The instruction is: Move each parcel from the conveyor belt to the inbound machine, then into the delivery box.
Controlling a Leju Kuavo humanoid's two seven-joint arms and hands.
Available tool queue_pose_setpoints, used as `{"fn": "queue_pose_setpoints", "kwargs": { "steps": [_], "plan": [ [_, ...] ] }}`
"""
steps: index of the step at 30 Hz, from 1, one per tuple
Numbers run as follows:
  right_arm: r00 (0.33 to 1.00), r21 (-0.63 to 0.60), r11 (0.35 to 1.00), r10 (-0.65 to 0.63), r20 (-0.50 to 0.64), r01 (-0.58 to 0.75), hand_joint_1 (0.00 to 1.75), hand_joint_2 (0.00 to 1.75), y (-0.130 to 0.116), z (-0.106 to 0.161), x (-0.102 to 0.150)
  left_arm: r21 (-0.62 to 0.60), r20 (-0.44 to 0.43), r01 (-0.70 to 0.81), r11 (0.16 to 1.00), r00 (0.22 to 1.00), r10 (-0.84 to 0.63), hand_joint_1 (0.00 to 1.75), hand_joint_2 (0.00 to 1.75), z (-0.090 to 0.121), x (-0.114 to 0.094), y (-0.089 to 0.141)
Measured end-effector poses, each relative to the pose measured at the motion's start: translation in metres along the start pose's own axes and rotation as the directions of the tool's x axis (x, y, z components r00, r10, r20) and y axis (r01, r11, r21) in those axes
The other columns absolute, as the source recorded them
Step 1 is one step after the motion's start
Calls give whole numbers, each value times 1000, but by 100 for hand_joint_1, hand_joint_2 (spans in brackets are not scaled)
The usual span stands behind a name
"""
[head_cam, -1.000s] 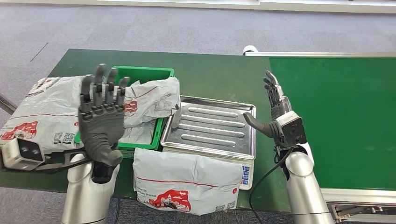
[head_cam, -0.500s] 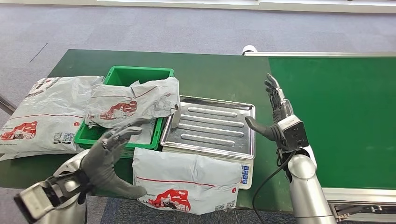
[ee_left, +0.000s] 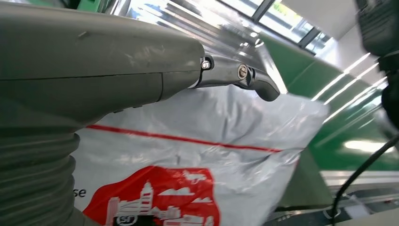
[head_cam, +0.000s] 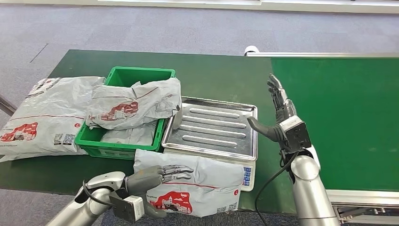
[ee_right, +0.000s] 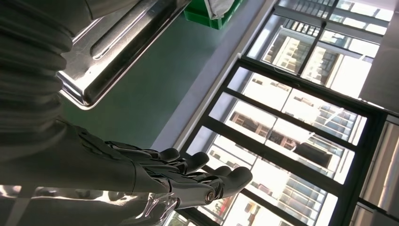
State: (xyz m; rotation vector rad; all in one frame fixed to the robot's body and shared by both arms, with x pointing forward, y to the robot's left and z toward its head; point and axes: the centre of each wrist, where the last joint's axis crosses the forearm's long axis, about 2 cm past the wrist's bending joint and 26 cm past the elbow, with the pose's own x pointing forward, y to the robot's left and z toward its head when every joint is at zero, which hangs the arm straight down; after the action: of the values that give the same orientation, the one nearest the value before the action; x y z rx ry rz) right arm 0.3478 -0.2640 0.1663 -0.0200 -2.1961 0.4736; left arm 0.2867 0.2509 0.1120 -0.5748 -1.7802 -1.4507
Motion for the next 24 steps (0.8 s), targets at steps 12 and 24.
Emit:
{"fn": "queue_pose_setpoints", "kwargs": {
  "steps": [12, 24],
  "plan": [
    [999, -8, 1000, 30, -18, -31, 0, 175, 2, 6, 0, -115, -673, 550, 827, 569, -472, 0, 175, -17, -31, -1],
    [999, -5, 999, 39, -29, -39, 0, 175, 6, 15, 2, -97, -794, 585, 805, 442, -417, 12, 175, -27, -42, 7]
  ]
}}
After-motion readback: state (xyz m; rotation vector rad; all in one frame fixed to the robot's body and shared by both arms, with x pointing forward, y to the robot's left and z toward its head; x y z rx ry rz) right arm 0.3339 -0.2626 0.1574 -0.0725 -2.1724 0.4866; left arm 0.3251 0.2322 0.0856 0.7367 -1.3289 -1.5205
